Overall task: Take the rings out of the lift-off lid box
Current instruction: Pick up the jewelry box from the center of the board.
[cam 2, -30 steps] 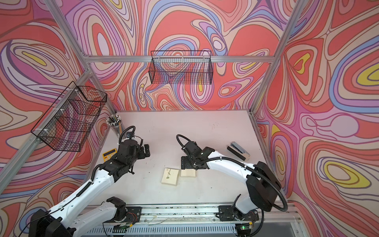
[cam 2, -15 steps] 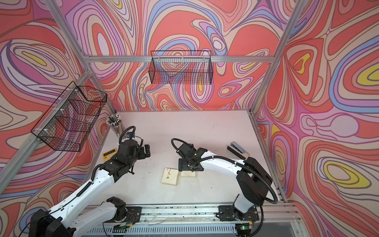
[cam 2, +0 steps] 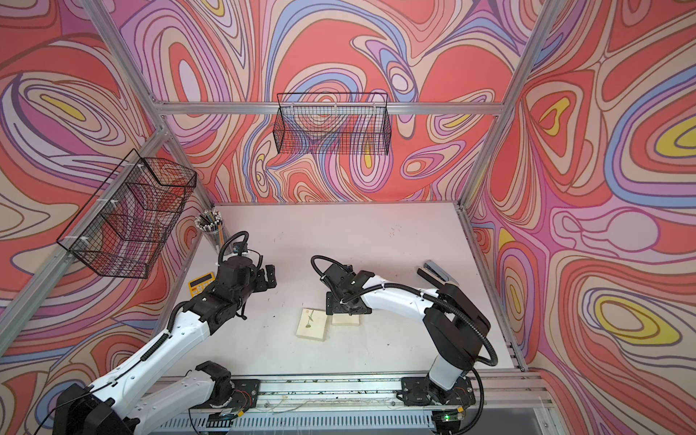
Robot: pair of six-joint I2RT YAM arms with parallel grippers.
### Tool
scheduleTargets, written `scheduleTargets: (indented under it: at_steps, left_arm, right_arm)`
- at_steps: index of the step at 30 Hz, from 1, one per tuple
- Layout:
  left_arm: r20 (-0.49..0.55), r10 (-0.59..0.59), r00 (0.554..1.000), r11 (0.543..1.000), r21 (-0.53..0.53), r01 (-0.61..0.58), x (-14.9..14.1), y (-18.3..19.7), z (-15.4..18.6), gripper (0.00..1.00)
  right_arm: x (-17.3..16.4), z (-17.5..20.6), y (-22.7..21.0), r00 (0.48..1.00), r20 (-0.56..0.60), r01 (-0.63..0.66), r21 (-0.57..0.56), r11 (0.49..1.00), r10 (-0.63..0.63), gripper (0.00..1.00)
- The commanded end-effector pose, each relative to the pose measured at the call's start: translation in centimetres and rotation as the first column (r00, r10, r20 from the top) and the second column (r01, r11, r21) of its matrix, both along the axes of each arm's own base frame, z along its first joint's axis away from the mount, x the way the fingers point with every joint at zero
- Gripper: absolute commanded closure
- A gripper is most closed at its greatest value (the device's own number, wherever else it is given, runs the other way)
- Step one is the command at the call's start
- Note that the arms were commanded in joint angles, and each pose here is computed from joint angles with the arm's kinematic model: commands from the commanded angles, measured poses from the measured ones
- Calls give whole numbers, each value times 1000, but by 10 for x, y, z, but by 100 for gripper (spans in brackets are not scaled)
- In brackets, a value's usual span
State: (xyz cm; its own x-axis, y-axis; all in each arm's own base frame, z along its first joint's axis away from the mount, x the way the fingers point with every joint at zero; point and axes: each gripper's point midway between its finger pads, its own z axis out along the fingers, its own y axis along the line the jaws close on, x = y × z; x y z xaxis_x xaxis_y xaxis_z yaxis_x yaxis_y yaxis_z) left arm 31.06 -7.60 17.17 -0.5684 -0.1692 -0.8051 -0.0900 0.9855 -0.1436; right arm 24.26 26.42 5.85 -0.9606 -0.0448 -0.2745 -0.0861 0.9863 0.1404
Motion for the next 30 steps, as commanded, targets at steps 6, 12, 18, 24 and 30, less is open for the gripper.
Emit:
scheduleTargets:
  at_steps: [6,12,18,24,30]
  left_arm:
    - [-12,8,1000,1000,9,-8,0,1,-9,0]
    - [-8,9,1000,1000,10,-9,0,2,-11,0]
    - [-10,9,1000,1000,14,-9,0,2,-11,0]
    - [-11,8,1000,1000,15,-8,-1,2,-11,0]
    - [-15,3,1000,1000,11,-3,-1,1,-13,0]
  right_arm:
    - [2,-5,-1,1000,-4,-3,-75,997,3,2]
    - [3,-7,-7,1000,5,8,-114,993,-8,2]
    - [2,-11,-6,1000,-5,5,-119,993,-6,4]
    - [3,-12,-3,1000,-5,4,-109,994,-5,4]
    - [3,-10,-5,1000,-3,7,-111,994,-8,18]
